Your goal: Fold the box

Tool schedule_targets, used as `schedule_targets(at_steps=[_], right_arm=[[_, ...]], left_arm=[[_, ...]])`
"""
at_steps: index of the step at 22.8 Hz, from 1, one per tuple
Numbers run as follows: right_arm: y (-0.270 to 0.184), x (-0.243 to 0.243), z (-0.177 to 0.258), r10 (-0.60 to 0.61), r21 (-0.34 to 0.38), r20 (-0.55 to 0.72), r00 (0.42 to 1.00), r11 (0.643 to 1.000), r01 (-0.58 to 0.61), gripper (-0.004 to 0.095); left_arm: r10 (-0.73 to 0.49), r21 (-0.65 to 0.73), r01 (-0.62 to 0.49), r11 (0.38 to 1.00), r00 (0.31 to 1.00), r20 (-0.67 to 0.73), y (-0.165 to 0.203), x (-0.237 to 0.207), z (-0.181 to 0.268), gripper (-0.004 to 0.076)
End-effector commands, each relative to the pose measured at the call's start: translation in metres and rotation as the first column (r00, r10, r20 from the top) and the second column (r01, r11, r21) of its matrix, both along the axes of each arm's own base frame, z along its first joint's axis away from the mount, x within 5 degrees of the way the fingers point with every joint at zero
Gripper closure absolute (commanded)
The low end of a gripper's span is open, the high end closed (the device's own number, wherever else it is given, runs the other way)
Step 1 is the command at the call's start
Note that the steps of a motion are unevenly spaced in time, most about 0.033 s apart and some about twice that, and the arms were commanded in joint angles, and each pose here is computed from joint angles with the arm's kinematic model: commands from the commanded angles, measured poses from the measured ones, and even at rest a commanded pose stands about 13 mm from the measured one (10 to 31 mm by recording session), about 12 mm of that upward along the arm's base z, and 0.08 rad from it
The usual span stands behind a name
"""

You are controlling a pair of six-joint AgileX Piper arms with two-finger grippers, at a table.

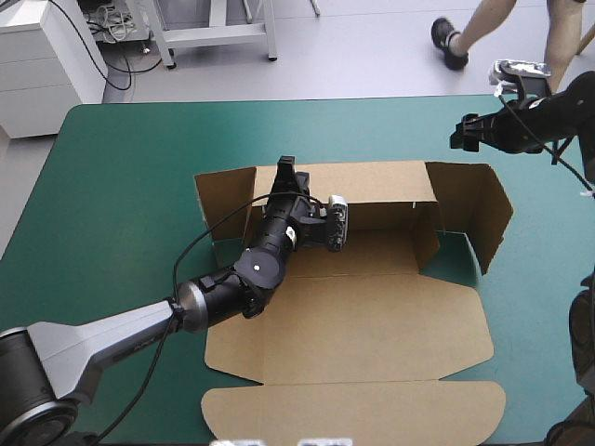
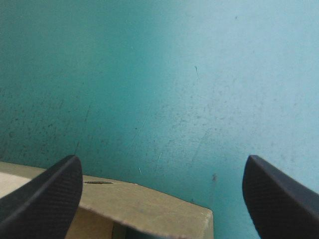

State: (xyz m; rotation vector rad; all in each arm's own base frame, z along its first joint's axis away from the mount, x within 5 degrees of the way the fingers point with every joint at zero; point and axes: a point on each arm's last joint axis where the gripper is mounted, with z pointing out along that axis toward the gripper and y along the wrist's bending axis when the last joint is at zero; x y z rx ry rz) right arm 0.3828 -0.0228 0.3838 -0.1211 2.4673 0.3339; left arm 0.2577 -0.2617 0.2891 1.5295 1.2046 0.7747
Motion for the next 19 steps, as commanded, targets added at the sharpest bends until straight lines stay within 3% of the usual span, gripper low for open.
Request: schedule_targets(at_steps=[1, 7, 13, 19], right_arm=[[0.006, 0.004, 0.014, 0.011, 0.007, 0.089, 0.996, 1.0, -0.012, 0.01], [0.02, 0.015, 0.004, 0.041, -0.032, 0.089, 0.995, 0.999, -0.038, 0.01], [0.014, 0.007, -0.004, 0.054, -0.1, -0.033, 0.998, 0.993, -0.057, 0.01], [0.013, -0.004, 0.001, 0.04, -0.111, -0.033, 0.999, 0.993, -0.043, 0.0101]], left_arm=[[-0.068, -0.056, 0.069, 0.996, 0.998, 0.013, -0.004, -0.008, 0.018, 0.0731], [-0.07, -0.056, 0.071, 0.996, 0.997, 0.012, -0.004, -0.008, 0.018, 0.0731], [-0.07, -0.056, 0.071, 0.996, 0.997, 0.012, -0.004, -0.008, 0.018, 0.0731], [-0.061, -0.06, 0.062, 0.996, 0.998, 0.011, -0.004, -0.008, 0.018, 0.0731]])
